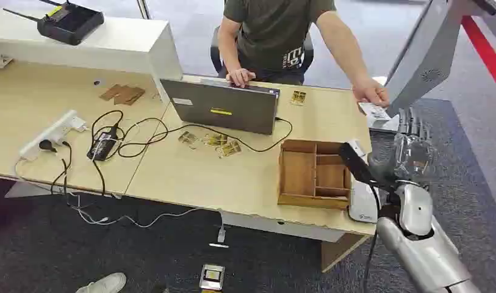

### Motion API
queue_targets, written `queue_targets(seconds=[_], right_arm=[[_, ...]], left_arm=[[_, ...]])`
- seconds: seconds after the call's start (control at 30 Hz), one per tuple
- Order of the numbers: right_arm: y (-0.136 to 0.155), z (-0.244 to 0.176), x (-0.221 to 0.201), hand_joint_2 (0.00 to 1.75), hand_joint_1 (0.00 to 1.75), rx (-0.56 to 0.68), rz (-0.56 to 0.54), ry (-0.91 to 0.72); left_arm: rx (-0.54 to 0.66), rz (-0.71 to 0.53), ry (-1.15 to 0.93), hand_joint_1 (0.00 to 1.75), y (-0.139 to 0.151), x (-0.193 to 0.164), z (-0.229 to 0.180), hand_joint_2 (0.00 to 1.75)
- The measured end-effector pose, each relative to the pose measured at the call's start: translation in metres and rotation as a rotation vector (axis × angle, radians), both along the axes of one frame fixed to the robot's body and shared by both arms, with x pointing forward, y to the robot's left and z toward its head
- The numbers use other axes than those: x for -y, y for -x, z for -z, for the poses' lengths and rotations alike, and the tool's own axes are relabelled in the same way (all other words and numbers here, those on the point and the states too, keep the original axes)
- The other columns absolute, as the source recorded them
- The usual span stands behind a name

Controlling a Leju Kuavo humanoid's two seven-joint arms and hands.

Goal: Pass the card to the sensor for recognition and then transmit it.

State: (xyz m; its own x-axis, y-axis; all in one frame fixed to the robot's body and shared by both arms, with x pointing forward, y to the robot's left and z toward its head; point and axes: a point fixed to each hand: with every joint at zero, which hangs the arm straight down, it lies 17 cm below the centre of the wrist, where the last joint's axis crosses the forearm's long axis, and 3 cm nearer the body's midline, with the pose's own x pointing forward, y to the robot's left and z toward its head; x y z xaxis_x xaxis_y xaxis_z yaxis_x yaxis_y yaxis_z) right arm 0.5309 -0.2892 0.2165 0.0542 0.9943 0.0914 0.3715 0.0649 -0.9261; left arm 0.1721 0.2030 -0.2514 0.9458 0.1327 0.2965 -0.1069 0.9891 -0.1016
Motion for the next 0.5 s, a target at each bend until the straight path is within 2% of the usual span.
queue_targets(seconds=[0.37, 0.4, 0.43, 0.47, 0.5], right_arm=[[-0.012, -0.003, -0.027, 1.75, 0.02, 0.05, -0.036, 0.05], [-0.012, -0.003, -0.028, 1.75, 0.99, 0.052, -0.038, 0.051], [-0.013, -0.002, -0.03, 1.75, 1.62, 0.05, -0.04, 0.053], [-0.013, 0.0, -0.032, 1.75, 1.62, 0.047, -0.041, 0.054], [-0.014, 0.002, -0.032, 1.75, 1.75, 0.043, -0.042, 0.057]], left_arm=[[-0.025, -0.004, -0.007, 0.0, 0.002, -0.001, 0.001, 1.75], [-0.025, -0.004, -0.008, 0.0, 0.002, -0.001, 0.001, 1.75], [-0.024, -0.004, -0.008, 0.0, 0.002, -0.001, 0.001, 1.75], [-0.024, -0.005, -0.009, 0.0, 0.002, -0.001, 0.001, 1.75], [-0.024, -0.005, -0.009, 0.0, 0.002, -0.001, 0.001, 1.75]])
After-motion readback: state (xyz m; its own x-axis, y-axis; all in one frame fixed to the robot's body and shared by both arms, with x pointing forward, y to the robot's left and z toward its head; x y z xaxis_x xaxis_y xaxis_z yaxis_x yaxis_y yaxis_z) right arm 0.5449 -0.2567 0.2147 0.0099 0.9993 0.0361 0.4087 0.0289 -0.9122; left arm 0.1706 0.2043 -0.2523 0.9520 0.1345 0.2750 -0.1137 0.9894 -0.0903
